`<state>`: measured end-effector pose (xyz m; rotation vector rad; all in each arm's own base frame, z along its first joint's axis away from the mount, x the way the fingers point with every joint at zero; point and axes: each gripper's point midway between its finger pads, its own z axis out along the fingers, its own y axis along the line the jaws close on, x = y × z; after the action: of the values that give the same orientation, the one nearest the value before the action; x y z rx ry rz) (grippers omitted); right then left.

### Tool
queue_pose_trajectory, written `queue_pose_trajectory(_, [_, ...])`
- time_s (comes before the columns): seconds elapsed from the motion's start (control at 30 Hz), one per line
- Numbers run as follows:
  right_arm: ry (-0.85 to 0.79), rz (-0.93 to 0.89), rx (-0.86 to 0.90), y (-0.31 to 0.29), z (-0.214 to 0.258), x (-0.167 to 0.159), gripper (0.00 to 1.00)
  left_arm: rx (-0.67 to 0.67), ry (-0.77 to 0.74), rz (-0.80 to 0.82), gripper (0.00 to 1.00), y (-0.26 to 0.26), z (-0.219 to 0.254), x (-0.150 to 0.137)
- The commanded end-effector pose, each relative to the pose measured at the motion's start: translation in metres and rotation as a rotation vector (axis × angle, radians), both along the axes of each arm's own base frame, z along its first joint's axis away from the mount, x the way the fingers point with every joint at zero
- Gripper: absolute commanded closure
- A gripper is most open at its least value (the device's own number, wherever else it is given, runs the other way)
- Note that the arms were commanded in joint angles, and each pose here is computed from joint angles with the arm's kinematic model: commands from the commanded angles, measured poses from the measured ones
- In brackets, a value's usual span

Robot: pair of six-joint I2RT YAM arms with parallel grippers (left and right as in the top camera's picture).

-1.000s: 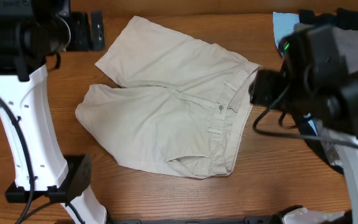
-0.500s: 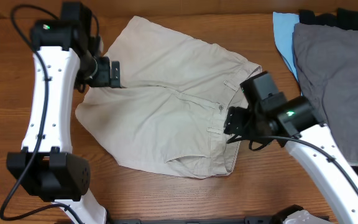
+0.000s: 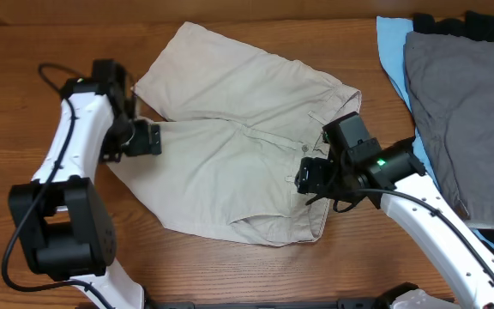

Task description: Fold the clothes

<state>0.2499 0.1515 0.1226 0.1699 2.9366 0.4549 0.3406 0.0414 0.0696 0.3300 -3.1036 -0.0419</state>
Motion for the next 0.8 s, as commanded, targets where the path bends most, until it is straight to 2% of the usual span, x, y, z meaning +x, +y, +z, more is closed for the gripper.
queue_pose_trajectory(0.0, [0.035, 0.025, -0.012, 0.002, -0.013, -0.002, 0.19, -0.034, 0.029, 0.116, 0.0, 0.012, -0.014, -0.018])
queue_pose_trajectory(0.17, [0.078, 0.026, -0.031, 0.002, -0.025, -0.003, 0.19, -0.082, 0.045, 0.21, 0.02, 0.011, -0.04, -0.032])
queue_pose_trajectory(0.23, [0.09, 0.027, -0.033, 0.002, -0.029, -0.003, 0.19, -0.08, 0.042, 0.246, 0.07, 0.011, -0.049, -0.035])
queue_pose_trajectory(0.33, [0.1, 0.026, -0.038, 0.002, -0.032, -0.003, 0.19, -0.087, 0.027, 0.257, 0.5, 0.009, -0.057, -0.034])
queue_pose_trajectory(0.4, [0.099, 0.026, -0.039, 0.002, -0.032, -0.003, 0.2, -0.101, 0.009, 0.257, 0.89, 0.007, -0.057, -0.03])
queue_pose_trajectory(0.43, [0.097, 0.026, -0.037, 0.003, -0.031, -0.002, 0.2, -0.104, -0.006, 0.258, 0.96, 0.007, -0.057, -0.026])
queue_pose_trajectory(0.6, [0.091, 0.024, -0.033, 0.003, -0.031, -0.001, 0.21, -0.128, -0.066, 0.26, 0.96, 0.007, -0.035, -0.003])
queue_pose_trajectory(0.77, [0.095, 0.024, -0.035, 0.003, -0.031, -0.002, 0.22, -0.127, -0.169, 0.247, 0.96, 0.011, 0.018, 0.035])
